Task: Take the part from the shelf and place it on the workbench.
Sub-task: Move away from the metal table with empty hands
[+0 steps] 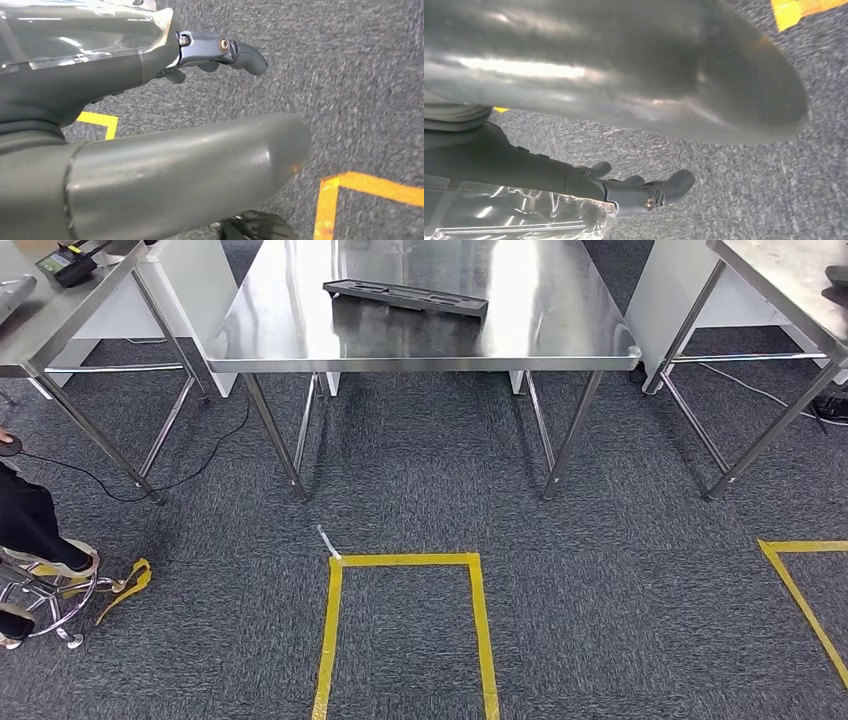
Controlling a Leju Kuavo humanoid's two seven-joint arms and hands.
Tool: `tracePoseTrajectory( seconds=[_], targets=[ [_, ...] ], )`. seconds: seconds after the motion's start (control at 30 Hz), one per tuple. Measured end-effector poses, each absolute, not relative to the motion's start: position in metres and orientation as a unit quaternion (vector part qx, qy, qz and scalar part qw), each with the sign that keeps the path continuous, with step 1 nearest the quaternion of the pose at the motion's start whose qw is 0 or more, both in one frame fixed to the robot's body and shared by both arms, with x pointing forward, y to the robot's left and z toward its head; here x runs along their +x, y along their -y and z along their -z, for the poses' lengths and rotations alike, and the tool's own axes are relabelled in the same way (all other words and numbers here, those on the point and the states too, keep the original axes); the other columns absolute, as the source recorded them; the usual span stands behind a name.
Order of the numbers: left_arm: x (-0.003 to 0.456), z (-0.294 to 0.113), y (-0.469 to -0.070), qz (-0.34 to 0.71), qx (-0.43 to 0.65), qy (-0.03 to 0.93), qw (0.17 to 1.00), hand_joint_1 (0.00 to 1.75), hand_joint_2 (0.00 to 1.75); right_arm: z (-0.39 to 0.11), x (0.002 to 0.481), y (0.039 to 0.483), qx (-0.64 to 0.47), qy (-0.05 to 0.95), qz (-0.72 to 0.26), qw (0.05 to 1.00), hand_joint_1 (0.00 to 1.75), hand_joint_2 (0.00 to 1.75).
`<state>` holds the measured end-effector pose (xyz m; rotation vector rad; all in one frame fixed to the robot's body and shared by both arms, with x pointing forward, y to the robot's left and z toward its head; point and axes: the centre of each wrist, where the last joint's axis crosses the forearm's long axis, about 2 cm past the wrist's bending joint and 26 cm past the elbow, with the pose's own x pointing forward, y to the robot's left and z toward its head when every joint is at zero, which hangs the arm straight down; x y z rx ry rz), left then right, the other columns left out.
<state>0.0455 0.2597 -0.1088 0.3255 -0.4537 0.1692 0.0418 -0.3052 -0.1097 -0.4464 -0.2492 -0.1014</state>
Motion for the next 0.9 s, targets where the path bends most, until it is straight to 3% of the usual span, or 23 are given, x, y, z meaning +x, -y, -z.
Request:
tracePoseTrajectory(
  seconds=[0.9],
  targets=[
    [0.0485,0.1083,-0.2582,-0.081,0.162,0.224,0.958,0.00,0.00,0.1094,0.0447,0.3026,-0.221,0.116,0.045,0.967,0.00,0.00]
  ],
)
